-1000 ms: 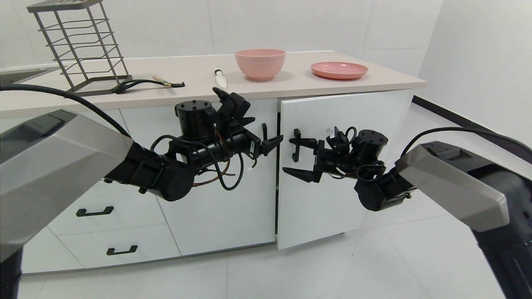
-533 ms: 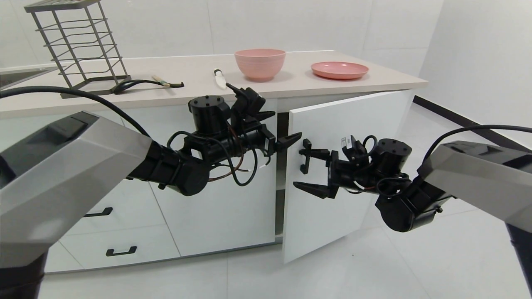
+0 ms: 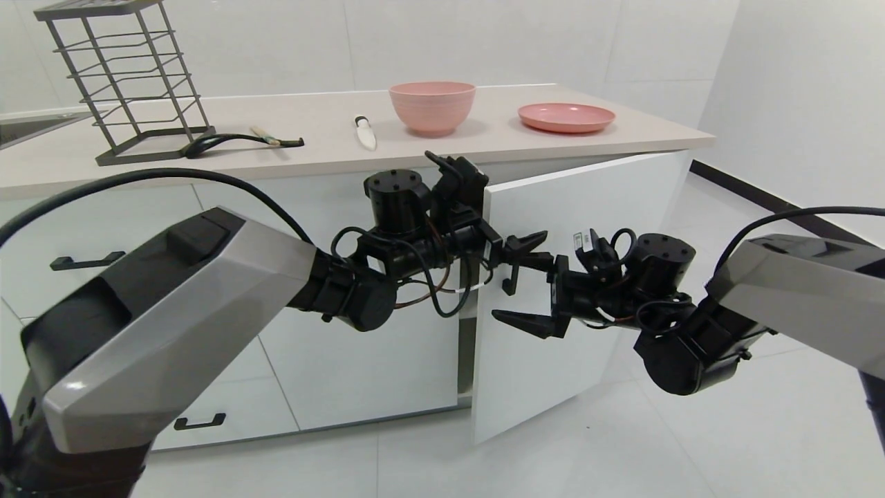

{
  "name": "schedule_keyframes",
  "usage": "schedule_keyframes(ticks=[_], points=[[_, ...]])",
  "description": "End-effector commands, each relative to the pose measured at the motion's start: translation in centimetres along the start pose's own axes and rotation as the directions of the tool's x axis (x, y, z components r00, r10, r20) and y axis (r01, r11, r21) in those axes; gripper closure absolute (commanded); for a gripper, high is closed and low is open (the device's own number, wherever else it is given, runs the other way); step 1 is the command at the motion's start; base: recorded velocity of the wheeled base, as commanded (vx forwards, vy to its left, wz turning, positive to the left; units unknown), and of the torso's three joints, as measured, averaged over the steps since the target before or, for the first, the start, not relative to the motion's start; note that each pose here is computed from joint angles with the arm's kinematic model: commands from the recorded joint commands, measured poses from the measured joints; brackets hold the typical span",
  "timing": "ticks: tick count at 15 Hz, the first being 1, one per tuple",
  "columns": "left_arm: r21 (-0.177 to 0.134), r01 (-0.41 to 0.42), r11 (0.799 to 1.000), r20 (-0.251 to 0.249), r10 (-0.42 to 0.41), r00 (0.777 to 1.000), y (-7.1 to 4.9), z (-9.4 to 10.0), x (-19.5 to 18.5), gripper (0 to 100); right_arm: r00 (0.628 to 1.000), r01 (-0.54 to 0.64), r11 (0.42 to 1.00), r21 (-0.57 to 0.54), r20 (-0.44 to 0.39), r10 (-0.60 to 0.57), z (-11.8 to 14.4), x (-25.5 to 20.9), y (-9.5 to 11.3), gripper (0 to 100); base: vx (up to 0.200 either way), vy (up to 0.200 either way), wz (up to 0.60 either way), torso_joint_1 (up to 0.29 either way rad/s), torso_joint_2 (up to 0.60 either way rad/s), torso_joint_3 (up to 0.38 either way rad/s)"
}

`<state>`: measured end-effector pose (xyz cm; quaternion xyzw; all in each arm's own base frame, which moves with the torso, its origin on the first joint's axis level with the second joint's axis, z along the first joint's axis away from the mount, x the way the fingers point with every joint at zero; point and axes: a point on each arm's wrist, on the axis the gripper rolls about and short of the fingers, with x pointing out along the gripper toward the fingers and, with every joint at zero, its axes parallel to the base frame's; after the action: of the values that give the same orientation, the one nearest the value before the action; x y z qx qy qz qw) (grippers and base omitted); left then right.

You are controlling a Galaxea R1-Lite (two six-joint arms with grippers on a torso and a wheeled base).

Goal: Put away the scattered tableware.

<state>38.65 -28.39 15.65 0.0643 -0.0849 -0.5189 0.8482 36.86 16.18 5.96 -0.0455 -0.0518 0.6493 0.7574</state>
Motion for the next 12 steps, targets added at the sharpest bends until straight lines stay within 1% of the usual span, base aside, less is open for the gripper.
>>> schedule_keyframes(ticks=[1,2,3,4,5,7,9,11,12], points=[[-0.030,0.022,0.999,0.000,-0.022,1.000,-1.3,-0.1,0.8,0,0.999,0.039,0.999,0.002,-0.007,-0.039,-0.4,-0.5,-0.5,0,0.000,0.000,0.00,0.000,0.00,0.000],[-0.050,0.018,0.999,0.004,-0.018,1.000,-1.5,0.1,0.9,0,0.995,0.101,0.995,0.004,-0.016,-0.101,-0.6,-1.1,-0.9,0,0.000,0.000,0.00,0.000,0.00,0.000],[-0.062,-0.011,0.998,0.001,0.011,1.000,-1.5,0.2,0.9,0,0.989,0.149,0.989,0.001,-0.023,-0.149,-0.7,-1.6,-1.2,0,0.000,0.000,0.00,0.000,0.00,0.000],[-0.060,-0.056,0.997,-0.002,0.056,0.998,-1.4,0.3,0.9,0,0.985,0.173,0.985,-0.001,-0.026,-0.173,-0.6,-2.3,-1.5,0,0.000,0.000,0.00,0.000,0.00,0.000],[-0.061,-0.077,0.995,-0.004,0.077,0.997,-1.3,0.3,0.9,0,0.982,0.186,0.982,-0.002,-0.028,-0.186,-0.7,-2.7,-1.7,0,0.000,0.000,0.00,0.000,0.00,0.000],[-0.063,-0.086,0.994,-0.007,0.086,0.996,-1.2,0.3,0.9,0,0.979,0.202,0.979,0.013,-0.042,-0.201,-0.9,-3.4,-1.6,0,0.000,0.000,0.00,0.000,0.00,0.000],[-0.061,-0.117,0.991,-0.007,0.117,0.993,-1.2,0.4,0.9,0,0.972,0.228,0.973,0.027,-0.060,-0.226,-1.2,-4.6,-1.3,0,0.000,0.000,0.00,0.000,0.00,0.000],[-0.063,-0.121,0.991,-0.012,0.120,0.993,-1.2,0.3,0.9,0,0.966,0.252,0.967,0.025,-0.062,-0.250,-0.9,-5.8,-1.1,0,0.000,0.000,0.00,0.000,0.00,0.000],[-0.061,-0.133,0.989,-0.014,0.132,0.991,-1.2,0.3,0.9,0,0.966,0.253,0.967,0.027,-0.064,-0.251,-0.6,-6.0,-0.6,0,0.000,0.000,0.00,0.000,0.00,0.000]])
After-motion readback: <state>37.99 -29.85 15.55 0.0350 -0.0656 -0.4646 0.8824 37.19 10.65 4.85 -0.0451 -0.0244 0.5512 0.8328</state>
